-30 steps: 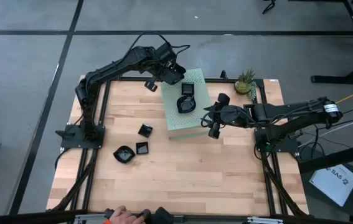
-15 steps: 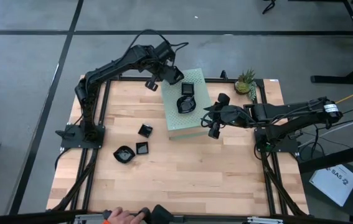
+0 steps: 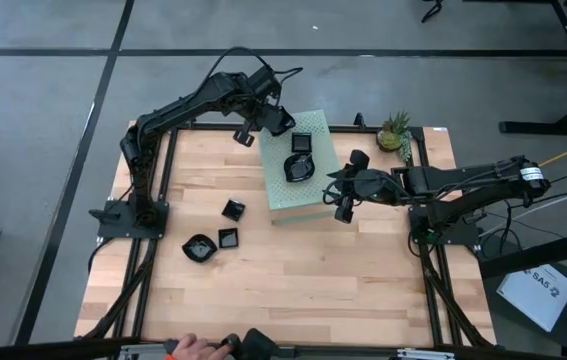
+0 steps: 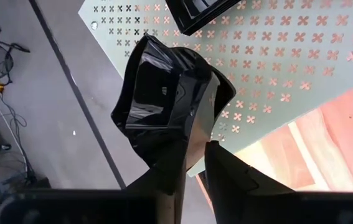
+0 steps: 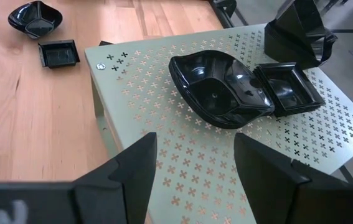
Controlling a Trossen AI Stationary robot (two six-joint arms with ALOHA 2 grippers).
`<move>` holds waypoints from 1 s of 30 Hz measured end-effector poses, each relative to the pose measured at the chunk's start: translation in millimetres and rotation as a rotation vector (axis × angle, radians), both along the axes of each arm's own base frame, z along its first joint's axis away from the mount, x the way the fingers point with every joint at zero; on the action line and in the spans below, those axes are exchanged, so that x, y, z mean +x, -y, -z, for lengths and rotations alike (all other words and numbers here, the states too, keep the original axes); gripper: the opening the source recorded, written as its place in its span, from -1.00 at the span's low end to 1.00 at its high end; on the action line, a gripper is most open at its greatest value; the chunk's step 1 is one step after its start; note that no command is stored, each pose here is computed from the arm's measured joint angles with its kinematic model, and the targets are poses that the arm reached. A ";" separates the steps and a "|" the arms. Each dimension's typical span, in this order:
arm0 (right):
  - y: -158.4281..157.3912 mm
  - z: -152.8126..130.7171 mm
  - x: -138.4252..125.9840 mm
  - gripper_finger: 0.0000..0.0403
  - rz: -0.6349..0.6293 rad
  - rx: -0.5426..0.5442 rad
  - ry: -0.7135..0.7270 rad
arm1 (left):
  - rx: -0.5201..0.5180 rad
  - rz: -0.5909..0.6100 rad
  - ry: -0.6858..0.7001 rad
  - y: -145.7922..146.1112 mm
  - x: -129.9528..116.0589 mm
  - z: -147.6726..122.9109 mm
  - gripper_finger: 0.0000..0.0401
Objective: Pick & Place Mini shaped plates
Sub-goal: Stack the black distorted square plate on top of the black distorted square plates on the shelf
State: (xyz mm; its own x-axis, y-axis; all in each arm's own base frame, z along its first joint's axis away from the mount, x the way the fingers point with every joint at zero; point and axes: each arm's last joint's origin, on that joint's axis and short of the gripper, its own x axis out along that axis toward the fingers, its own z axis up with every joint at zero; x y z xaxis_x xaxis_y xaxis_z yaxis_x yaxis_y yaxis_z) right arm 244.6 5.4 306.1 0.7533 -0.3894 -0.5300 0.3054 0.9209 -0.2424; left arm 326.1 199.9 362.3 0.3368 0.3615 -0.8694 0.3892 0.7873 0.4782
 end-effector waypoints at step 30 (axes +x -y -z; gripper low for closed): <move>3.2 -2.5 1.8 0.05 0.013 0.000 0.032 | -0.096 0.010 0.034 -2.7 -1.9 2.9 -0.99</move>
